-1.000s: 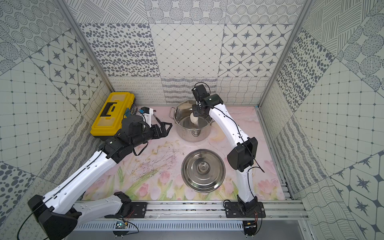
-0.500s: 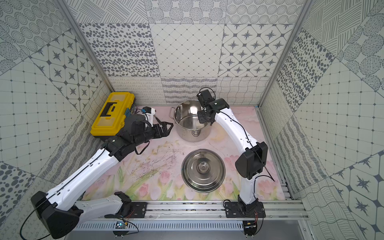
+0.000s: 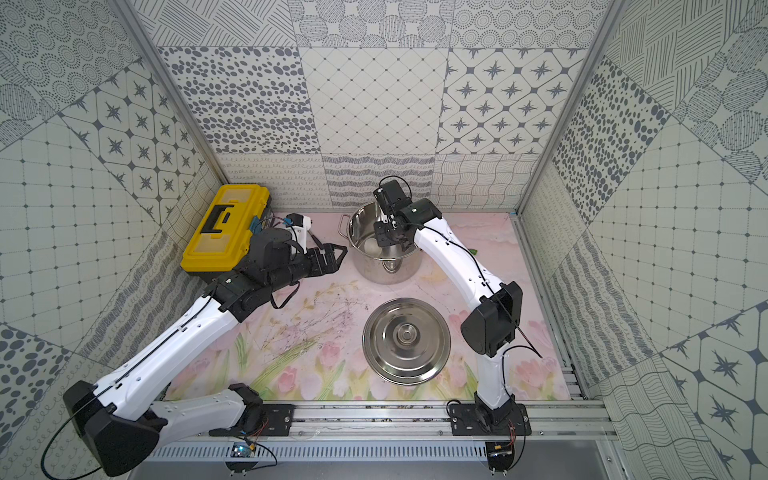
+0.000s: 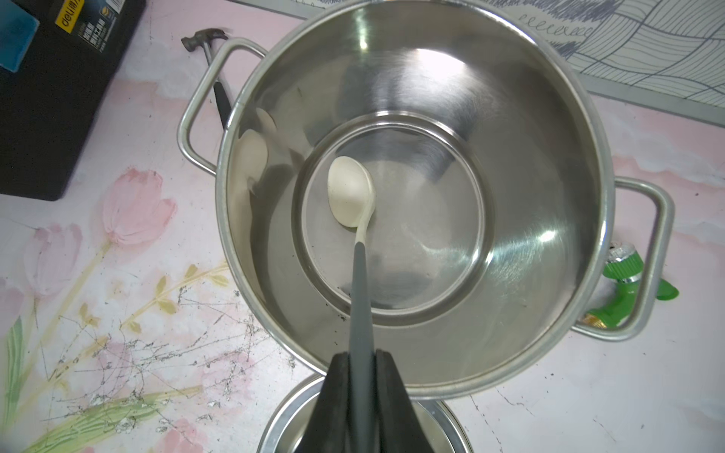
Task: Stir the soup with a spoon
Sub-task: Stir the soup in the pan with a stick.
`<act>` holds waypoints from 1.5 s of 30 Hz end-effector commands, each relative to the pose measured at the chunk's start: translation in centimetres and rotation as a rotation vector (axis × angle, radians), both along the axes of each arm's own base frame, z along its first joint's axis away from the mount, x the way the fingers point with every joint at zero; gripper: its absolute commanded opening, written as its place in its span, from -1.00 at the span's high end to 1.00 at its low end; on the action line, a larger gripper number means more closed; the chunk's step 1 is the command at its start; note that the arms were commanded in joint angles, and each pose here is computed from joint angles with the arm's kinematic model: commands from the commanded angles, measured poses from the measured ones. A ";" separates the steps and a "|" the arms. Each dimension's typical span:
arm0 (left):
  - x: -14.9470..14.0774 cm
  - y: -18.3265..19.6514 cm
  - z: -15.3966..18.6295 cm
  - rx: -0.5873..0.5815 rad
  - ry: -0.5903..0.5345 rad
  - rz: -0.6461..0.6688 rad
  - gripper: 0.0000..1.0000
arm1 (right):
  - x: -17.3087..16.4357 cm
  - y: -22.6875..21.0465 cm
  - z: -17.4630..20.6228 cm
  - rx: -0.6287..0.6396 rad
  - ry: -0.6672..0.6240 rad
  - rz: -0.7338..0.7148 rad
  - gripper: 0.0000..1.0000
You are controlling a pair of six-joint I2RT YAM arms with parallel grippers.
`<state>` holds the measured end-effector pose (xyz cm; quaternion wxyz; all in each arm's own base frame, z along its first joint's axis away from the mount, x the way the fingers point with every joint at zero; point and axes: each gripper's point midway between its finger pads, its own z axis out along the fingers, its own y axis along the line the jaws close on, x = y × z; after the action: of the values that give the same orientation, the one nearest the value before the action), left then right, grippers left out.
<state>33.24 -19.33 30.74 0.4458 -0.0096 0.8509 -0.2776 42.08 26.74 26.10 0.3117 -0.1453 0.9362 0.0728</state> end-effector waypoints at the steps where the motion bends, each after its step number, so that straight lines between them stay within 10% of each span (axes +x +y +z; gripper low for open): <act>1: 0.1 0.1 0.4 -0.001 -0.019 0.004 -0.99 | 2.2 0.6 1.9 0.033 -0.088 -0.032 1.00; 12: 0.5 -0.1 0.6 -0.007 -0.033 0.006 -0.99 | 5.3 -4.0 3.5 -0.006 -0.136 -0.123 1.00; 24: 1.0 -0.2 1.8 -0.029 -0.070 0.021 -0.99 | 1.4 -5.9 1.5 -0.056 -0.060 -0.072 1.00; 45: 1.2 -0.2 2.3 -0.069 -0.082 0.037 -0.99 | 2.2 0.6 2.7 0.096 -0.083 -0.054 1.00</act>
<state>34.07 -19.39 31.58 0.4636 -0.0231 0.8389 -0.2842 42.11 27.02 27.08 0.3184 -0.1248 0.9344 0.1000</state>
